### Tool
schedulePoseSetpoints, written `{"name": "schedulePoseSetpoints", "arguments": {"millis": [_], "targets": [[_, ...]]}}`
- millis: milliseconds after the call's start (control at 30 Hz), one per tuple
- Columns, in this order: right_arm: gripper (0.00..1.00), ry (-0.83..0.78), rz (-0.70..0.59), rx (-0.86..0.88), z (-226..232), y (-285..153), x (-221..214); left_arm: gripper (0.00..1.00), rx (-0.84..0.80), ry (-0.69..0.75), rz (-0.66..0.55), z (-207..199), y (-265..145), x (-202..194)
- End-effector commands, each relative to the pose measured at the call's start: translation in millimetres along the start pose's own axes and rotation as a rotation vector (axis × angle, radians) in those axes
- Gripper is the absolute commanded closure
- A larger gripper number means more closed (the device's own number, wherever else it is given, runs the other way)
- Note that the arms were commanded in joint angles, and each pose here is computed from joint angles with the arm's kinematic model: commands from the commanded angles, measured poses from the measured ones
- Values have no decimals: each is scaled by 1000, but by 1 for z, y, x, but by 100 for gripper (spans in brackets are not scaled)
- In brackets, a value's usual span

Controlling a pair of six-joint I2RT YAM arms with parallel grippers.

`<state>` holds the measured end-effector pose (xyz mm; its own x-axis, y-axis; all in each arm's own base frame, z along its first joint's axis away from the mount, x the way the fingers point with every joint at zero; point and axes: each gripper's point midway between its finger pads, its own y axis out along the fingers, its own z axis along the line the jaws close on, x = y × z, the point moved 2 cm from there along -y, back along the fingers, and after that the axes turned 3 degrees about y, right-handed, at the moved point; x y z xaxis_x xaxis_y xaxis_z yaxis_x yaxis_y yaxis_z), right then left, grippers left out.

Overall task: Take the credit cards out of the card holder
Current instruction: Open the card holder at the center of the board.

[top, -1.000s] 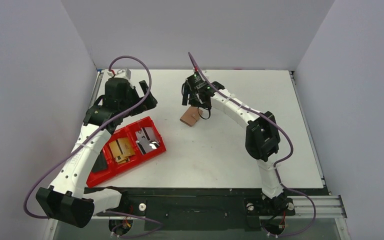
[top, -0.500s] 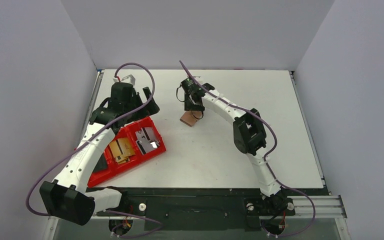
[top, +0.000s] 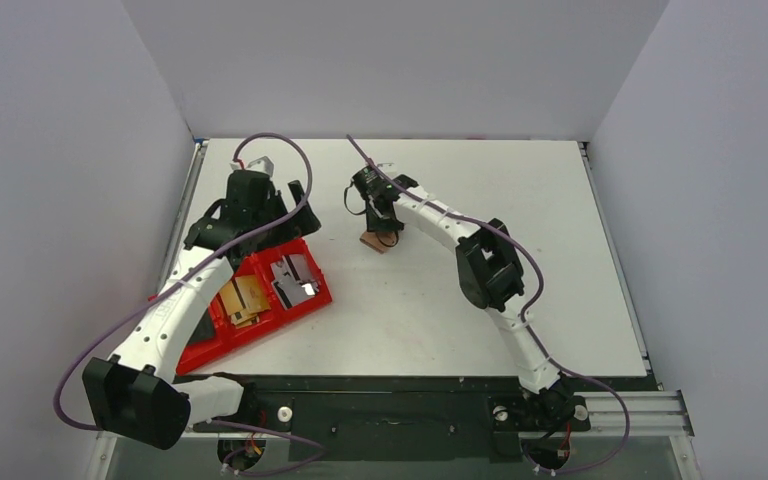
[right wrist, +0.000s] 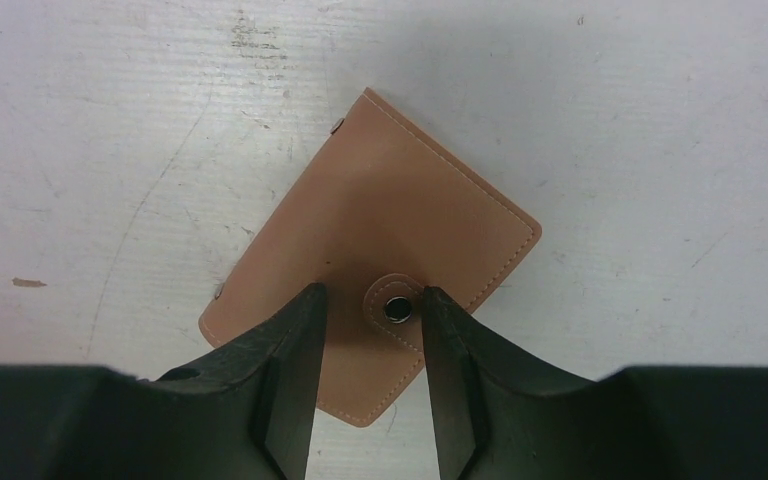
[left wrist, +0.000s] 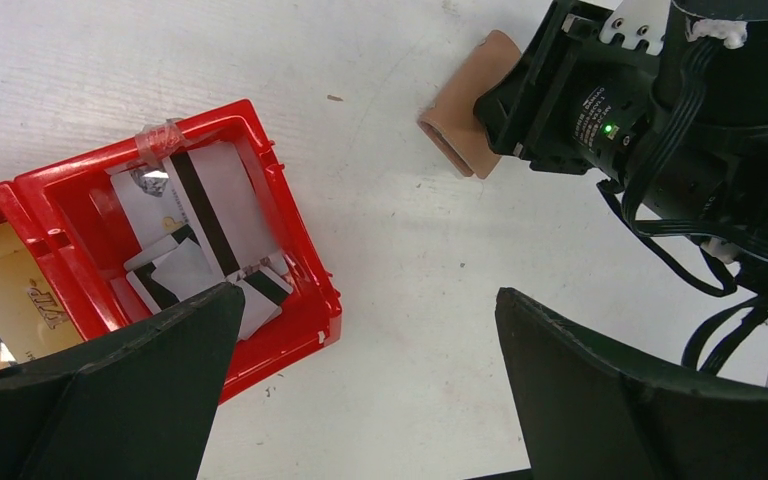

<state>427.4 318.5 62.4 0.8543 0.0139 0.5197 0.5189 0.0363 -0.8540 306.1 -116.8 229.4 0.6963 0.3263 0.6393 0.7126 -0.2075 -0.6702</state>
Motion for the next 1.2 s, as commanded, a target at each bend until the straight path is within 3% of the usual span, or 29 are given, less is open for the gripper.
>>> {"name": "schedulePoseSetpoints", "arguments": {"millis": [0,100,300,533,833,1167], "targets": [[65,-21,-5,-38,-3,6,-4,2,-30,-16,-36,-5,4,8],[73,-15,5,-52,-9,10,-8,2,-26,-16,-29,-4,7,5],[100,22,3,-25,-18,8,-13,2,-16,-21,-4,-1,16,-4],[100,55,-45,44,-26,-11,-11,2,-13,5,35,-12,32,-19],[100,65,-104,117,-49,-41,-33,0,-30,75,97,-57,56,-49],[100,85,-147,253,-67,-82,-75,21,-127,64,204,-96,87,-97]]}}
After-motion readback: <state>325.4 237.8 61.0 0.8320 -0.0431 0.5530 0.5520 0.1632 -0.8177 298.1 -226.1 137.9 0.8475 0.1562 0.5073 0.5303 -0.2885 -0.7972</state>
